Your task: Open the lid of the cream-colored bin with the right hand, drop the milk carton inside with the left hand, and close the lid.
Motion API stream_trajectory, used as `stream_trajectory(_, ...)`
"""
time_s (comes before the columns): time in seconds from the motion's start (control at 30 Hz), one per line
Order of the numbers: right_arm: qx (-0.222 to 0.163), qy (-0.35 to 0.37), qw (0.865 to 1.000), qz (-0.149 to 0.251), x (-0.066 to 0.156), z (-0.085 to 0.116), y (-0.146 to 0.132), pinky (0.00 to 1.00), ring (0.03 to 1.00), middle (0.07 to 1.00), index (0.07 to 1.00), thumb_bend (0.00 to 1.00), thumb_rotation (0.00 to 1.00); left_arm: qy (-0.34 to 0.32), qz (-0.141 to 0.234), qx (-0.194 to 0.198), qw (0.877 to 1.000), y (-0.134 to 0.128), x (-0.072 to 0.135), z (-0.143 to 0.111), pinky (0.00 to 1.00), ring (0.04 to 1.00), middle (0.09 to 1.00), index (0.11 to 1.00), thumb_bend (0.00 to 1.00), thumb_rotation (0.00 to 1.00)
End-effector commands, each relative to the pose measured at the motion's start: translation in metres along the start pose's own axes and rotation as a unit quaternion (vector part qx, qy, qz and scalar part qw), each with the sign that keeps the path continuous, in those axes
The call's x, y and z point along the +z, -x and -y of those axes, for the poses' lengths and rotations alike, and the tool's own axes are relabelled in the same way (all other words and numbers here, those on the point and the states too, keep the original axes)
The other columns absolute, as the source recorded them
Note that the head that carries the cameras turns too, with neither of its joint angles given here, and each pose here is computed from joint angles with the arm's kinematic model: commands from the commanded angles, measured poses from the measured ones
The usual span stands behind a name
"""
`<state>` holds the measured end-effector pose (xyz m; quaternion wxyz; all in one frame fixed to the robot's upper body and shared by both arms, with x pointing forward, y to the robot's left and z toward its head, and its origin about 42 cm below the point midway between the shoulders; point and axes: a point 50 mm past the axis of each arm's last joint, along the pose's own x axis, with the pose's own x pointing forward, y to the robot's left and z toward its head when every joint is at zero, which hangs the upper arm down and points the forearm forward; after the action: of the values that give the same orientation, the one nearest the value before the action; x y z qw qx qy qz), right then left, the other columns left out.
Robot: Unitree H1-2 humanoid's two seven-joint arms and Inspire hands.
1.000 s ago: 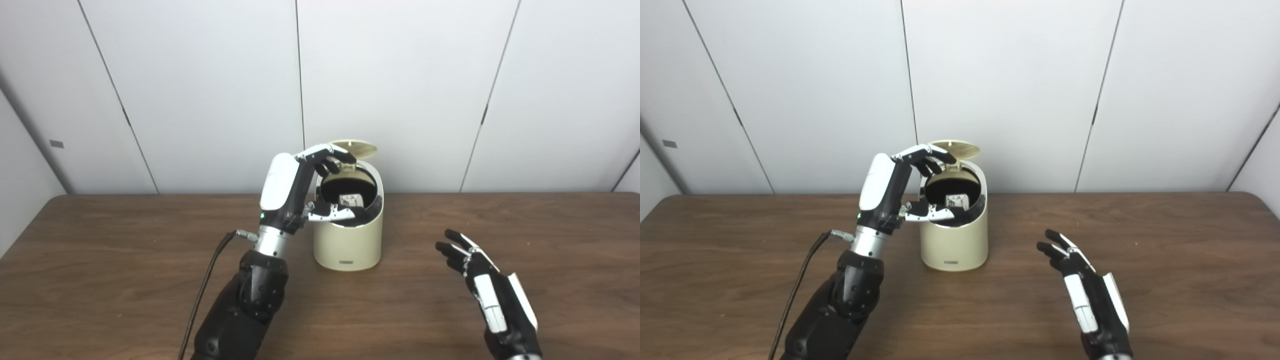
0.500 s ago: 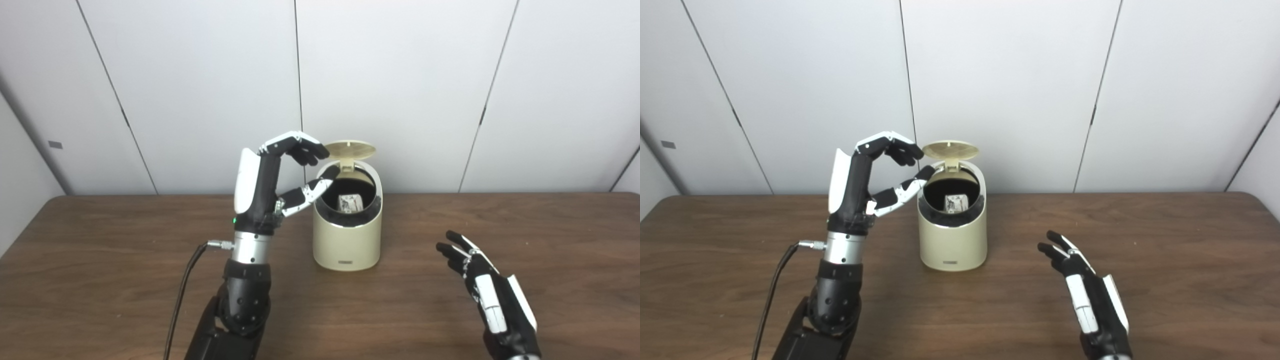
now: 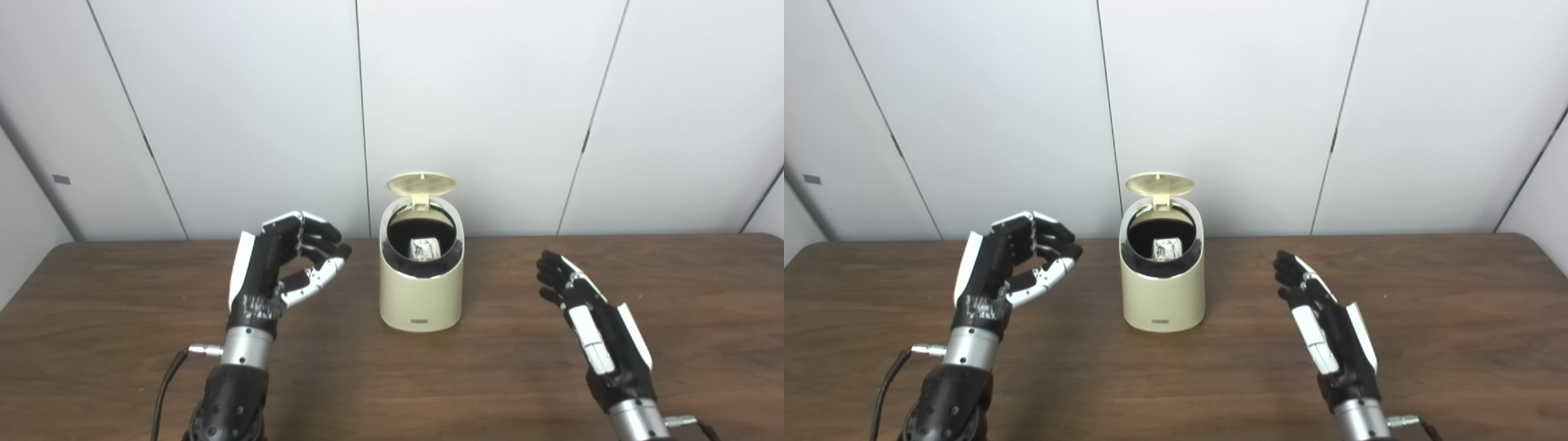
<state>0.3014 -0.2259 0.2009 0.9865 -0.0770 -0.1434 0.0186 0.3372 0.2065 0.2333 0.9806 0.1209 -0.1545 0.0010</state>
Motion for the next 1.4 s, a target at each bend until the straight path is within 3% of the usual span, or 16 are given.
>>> stream_trajectory(0.0, 0.012, 0.017, 0.999, 0.044, 0.022, -0.003, -0.02, 0.84, 0.899, 0.899, 0.882, 0.62, 0.9, 0.003, 0.02, -0.004, 1.0, 0.002, 0.013, -0.006, 0.52, 0.636, 0.704, 0.705, 0.59, 0.27)
stream_trajectory(0.17, 0.022, 0.018, 0.997, 0.073, 0.05, -0.012, -0.051, 0.84, 0.886, 0.926, 0.845, 0.62, 0.88, 0.008, -0.029, -0.014, 0.999, 0.035, 0.0, -0.015, 0.74, 0.8, 0.849, 0.896, 0.56, 0.53)
stream_trajectory(0.23, 0.029, 0.034, 0.995, 0.089, 0.062, -0.015, -0.061, 0.82, 0.874, 0.897, 0.843, 0.59, 0.87, 0.017, -0.043, -0.024, 0.999, 0.046, -0.007, -0.017, 0.8, 0.844, 0.891, 0.935, 0.58, 0.63)
stream_trajectory(0.4, 0.051, 0.071, 0.989, 0.121, 0.091, -0.023, -0.091, 0.81, 0.883, 0.906, 0.875, 0.55, 0.87, 0.029, -0.083, -0.048, 0.995, 0.065, -0.022, -0.016, 0.91, 0.978, 0.994, 0.997, 0.57, 0.77)
stream_trajectory(0.53, 0.061, 0.12, 0.984, 0.12, 0.108, -0.029, -0.113, 0.82, 0.919, 0.938, 0.893, 0.54, 0.85, 0.025, -0.099, -0.044, 0.994, 0.075, -0.026, -0.011, 1.0, 1.0, 1.0, 1.0, 0.56, 0.77)
stream_trajectory(0.7, 0.069, 0.231, 0.96, 0.142, 0.123, -0.031, -0.136, 0.74, 0.885, 0.919, 0.888, 0.56, 0.94, 0.041, -0.107, -0.046, 0.992, 0.081, -0.029, -0.005, 1.0, 1.0, 1.0, 1.0, 0.54, 0.75)
stream_trajectory(0.77, 0.085, 0.262, 0.949, 0.154, 0.129, -0.033, -0.146, 0.74, 0.849, 0.894, 0.883, 0.52, 0.91, 0.041, -0.105, -0.049, 0.992, 0.082, -0.029, -0.005, 1.0, 1.0, 1.0, 1.0, 0.53, 0.75)
stream_trajectory(0.97, 0.129, 0.339, 0.919, 0.152, 0.133, -0.038, -0.167, 0.86, 0.93, 0.92, 0.828, 0.52, 0.87, 0.039, -0.096, -0.049, 0.993, 0.081, -0.028, -0.006, 0.99, 1.0, 1.0, 1.0, 0.55, 0.74)
stream_trajectory(1.07, 0.14, 0.365, 0.909, 0.144, 0.131, -0.04, -0.175, 0.86, 0.947, 0.933, 0.783, 0.51, 0.82, 0.047, -0.092, -0.051, 0.993, 0.082, -0.027, -0.005, 0.95, 1.0, 1.0, 1.0, 0.56, 0.73)
stream_trajectory(1.2, 0.136, 0.397, 0.899, 0.127, 0.127, -0.04, -0.183, 0.87, 0.98, 0.955, 0.753, 0.56, 0.87, 0.051, -0.09, -0.052, 0.993, 0.083, -0.026, -0.005, 0.94, 1.0, 1.0, 1.0, 0.55, 0.73)
stream_trajectory(1.37, 0.137, 0.431, 0.883, 0.126, 0.125, -0.039, -0.184, 0.97, 1.0, 0.98, 0.694, 0.58, 0.95, 0.052, -0.09, -0.051, 0.993, 0.083, -0.027, -0.005, 0.93, 1.0, 1.0, 1.0, 0.54, 0.73)
